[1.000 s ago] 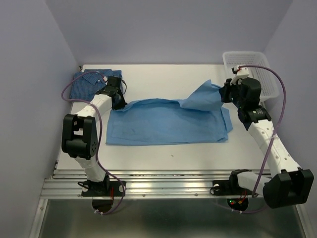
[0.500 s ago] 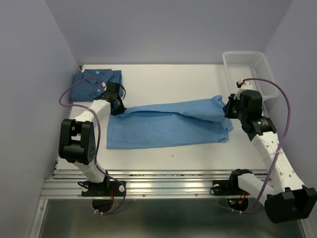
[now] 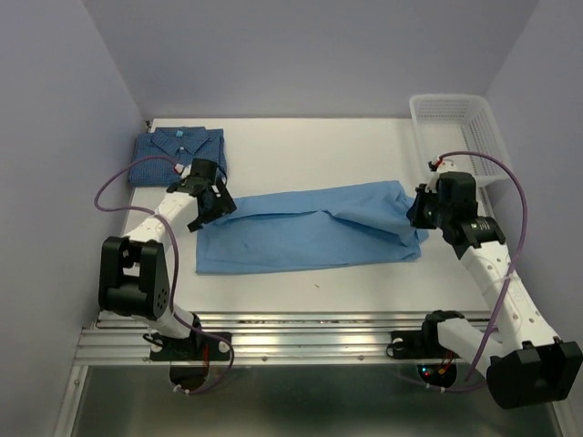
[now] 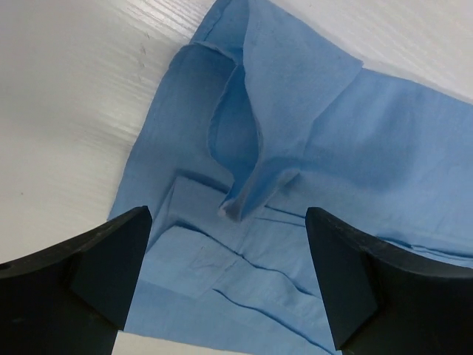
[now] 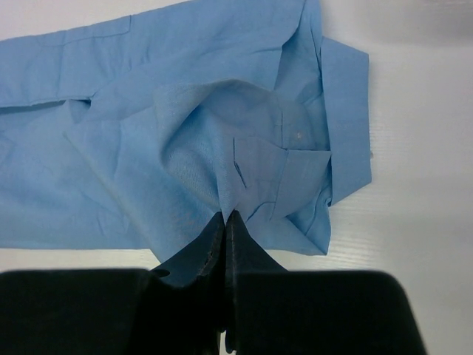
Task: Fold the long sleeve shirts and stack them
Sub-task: Fold the shirt
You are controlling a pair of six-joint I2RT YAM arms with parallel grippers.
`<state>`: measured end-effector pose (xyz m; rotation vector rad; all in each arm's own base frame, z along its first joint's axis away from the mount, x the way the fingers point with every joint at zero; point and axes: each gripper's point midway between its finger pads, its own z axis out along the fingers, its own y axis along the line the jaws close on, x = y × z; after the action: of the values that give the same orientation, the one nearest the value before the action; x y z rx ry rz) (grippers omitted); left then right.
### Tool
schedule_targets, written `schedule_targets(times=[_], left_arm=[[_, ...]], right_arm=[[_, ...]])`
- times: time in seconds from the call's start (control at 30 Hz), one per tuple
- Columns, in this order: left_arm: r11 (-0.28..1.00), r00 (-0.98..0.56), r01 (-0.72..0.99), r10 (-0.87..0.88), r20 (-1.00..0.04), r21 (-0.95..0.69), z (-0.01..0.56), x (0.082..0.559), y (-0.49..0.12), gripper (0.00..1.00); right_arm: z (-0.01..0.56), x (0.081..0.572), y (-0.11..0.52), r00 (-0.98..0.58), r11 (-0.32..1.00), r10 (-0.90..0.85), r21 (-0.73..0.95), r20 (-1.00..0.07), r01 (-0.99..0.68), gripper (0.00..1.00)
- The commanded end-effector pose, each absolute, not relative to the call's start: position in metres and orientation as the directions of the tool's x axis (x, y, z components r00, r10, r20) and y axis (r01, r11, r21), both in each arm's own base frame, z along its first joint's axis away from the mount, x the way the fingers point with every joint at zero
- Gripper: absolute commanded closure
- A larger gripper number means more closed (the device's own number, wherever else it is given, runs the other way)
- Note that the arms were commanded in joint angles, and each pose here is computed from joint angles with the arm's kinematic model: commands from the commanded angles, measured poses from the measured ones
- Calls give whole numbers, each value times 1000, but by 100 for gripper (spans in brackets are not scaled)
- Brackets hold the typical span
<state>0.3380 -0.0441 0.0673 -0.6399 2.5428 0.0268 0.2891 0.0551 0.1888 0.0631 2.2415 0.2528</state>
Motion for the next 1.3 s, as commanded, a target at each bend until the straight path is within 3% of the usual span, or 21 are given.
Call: schedule_targets(times=[0.0,0.23,0.5,0.9,1.27], left_arm=[[863,-690,-456,-497,-526,-217,99,343,-52,1],[843,-715,-451,-538,-446,-294,73,361,-75,1],[830,-666,-314,-539,-516,-461,133,426,-111,1],[841,-661,-493,-528,-533,-222,101,399,-63,1],[825,-722,-562,-519,-459,-48,56,378,-37,1]], right_arm=[[194,289,56,-638,980,101,186,-764,-68,96],[180,288,39,-645,992,104,123,-757,15,95],[170,286,36,-647,994,97,106,-757,26,95],[165,287,27,-643,994,105,76,-758,72,95],[169,285,23,-624,993,111,69,-773,92,94]])
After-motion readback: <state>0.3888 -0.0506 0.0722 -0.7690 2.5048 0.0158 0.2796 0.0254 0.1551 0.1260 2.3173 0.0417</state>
